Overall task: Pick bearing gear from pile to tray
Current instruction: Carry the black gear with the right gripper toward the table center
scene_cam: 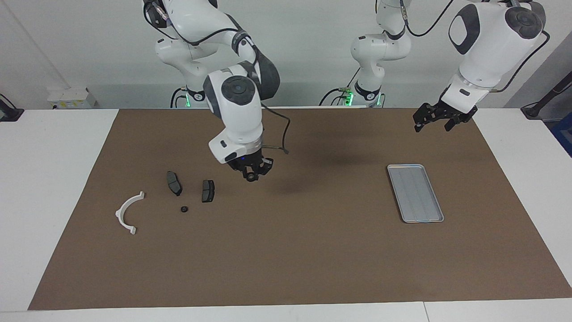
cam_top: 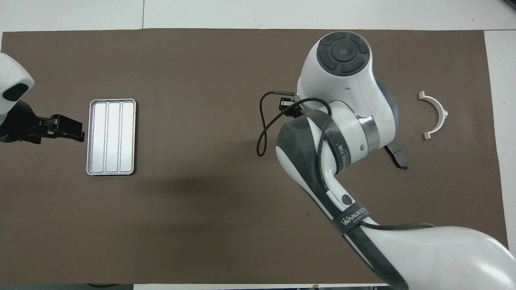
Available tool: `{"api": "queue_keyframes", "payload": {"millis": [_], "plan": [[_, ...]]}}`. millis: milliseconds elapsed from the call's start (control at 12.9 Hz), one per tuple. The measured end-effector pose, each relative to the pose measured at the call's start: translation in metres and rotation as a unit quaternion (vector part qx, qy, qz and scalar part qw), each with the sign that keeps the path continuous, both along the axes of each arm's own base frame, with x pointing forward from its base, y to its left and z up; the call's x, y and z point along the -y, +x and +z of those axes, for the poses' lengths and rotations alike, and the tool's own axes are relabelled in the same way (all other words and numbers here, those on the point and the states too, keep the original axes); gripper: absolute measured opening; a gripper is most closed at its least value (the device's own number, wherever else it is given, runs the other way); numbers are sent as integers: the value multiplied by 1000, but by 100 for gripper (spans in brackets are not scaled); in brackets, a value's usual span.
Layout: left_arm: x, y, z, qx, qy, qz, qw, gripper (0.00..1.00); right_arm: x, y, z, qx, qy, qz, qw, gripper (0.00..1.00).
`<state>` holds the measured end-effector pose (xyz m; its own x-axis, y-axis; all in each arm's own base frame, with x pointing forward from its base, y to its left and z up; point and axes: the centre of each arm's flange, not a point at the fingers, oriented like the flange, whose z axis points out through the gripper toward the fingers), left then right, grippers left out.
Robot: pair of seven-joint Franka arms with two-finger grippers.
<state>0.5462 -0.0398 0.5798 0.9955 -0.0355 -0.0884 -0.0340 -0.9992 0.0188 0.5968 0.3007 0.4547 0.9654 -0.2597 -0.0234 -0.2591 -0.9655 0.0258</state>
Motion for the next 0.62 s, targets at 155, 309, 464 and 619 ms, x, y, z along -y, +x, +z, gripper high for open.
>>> {"api": "queue_keyframes", "payload": {"millis": [155, 309, 464, 619], "plan": [[0, 0, 0, 0, 0, 0, 1000, 100, -24, -22, -3, 0, -2, -23, 1000, 35], [0, 0, 0, 0, 0, 0, 1000, 100, -42, -42, -15, 12, 8, -38, 999, 35], [0, 0, 0, 0, 0, 0, 1000, 100, -51, -60, -37, 21, 14, -43, 999, 35], [0, 0, 0, 0, 0, 0, 1000, 100, -54, -71, -61, 22, 16, -44, 999, 35]]}}
